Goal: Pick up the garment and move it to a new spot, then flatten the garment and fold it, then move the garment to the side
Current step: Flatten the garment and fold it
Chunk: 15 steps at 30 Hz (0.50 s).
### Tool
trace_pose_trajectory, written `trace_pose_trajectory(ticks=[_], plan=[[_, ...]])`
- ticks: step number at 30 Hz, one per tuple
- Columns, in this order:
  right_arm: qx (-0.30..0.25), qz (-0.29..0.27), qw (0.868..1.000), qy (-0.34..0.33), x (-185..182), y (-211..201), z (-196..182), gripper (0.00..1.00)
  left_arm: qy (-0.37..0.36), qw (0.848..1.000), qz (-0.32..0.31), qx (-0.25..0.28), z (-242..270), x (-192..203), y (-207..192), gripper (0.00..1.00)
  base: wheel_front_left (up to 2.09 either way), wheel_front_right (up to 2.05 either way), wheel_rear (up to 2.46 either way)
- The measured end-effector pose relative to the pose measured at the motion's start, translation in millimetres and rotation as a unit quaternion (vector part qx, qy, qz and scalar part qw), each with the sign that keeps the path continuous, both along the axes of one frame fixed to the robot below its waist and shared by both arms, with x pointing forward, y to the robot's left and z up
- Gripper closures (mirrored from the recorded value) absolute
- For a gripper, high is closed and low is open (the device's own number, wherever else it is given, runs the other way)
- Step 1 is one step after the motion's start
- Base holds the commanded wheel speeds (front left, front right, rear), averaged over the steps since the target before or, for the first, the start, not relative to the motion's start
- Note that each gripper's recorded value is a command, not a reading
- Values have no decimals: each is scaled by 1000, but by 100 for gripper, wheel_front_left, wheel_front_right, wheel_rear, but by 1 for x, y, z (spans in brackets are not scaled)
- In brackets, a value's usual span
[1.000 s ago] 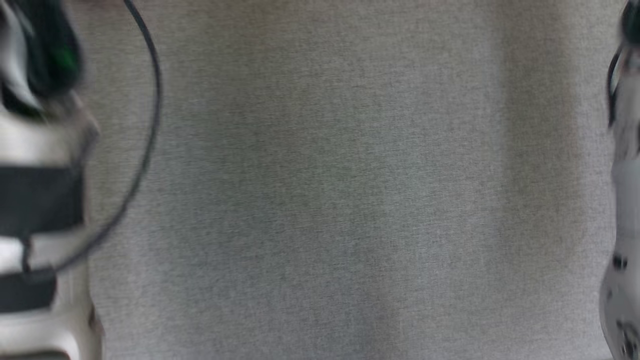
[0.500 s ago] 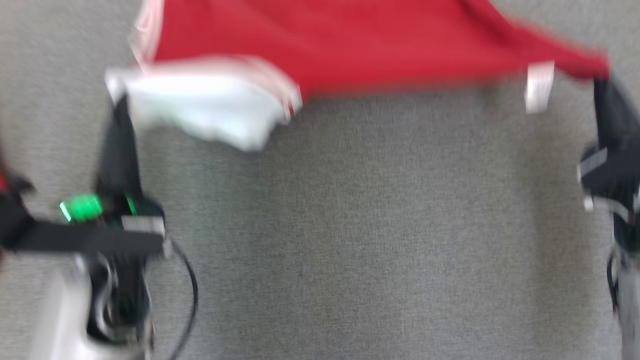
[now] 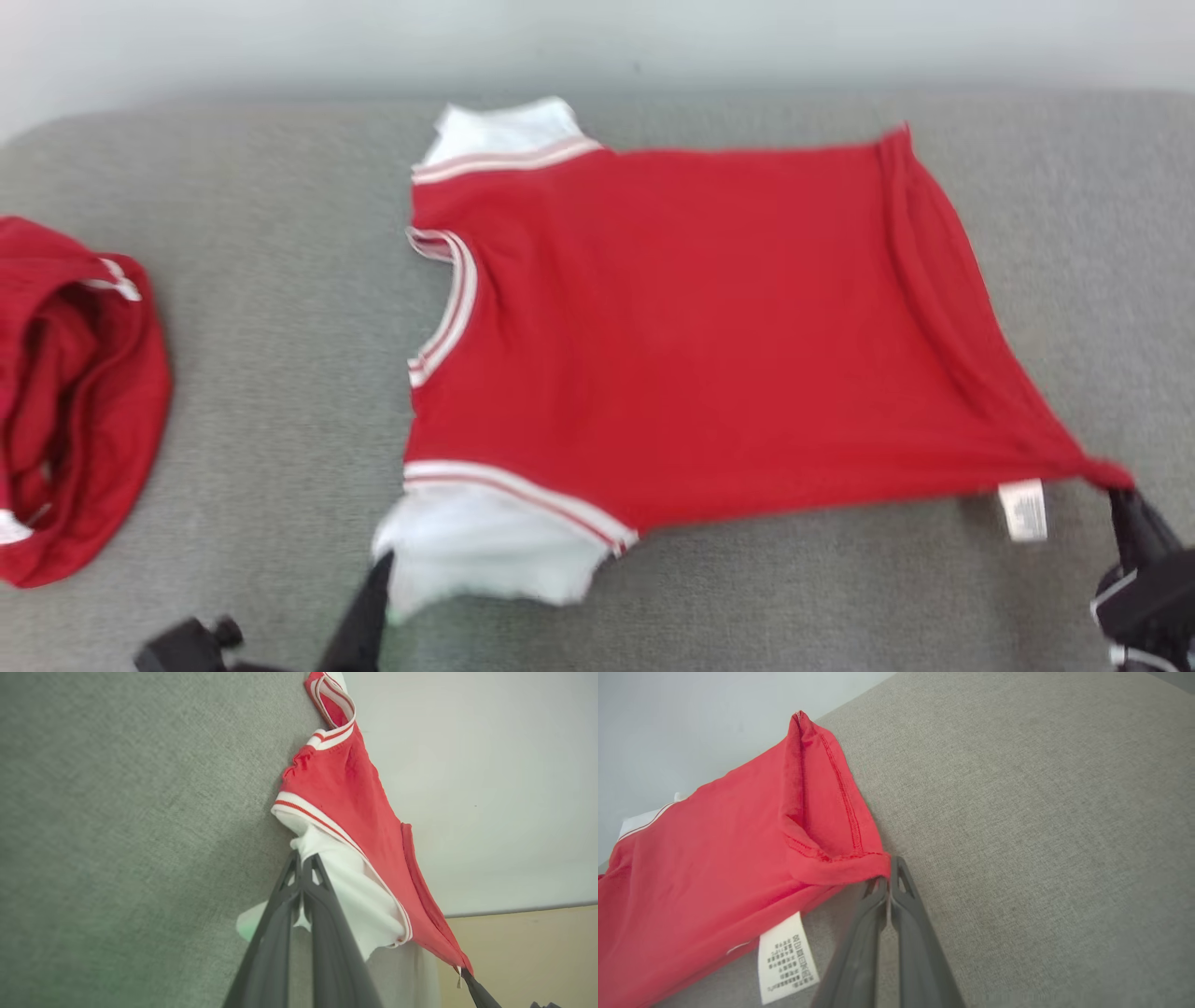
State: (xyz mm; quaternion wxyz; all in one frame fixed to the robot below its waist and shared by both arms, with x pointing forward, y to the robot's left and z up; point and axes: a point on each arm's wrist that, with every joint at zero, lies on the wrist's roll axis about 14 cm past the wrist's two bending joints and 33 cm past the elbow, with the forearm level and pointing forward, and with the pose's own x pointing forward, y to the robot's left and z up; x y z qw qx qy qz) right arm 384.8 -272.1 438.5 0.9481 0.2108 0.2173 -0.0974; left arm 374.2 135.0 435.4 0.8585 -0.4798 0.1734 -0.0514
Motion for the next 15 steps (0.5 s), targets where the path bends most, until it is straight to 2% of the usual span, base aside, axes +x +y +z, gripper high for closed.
trace_pose_trajectory(ticks=[7, 15], plan=[[-3, -3, 1000, 24, -21, 2, -15, 100, 59, 998, -14, -6, -24, -39, -1, 100, 0, 0, 0], [4, -23, 999, 28, -36, -3, -27, 100, 98, 994, -42, -33, -35, -64, -7, 100, 0, 0, 0]])
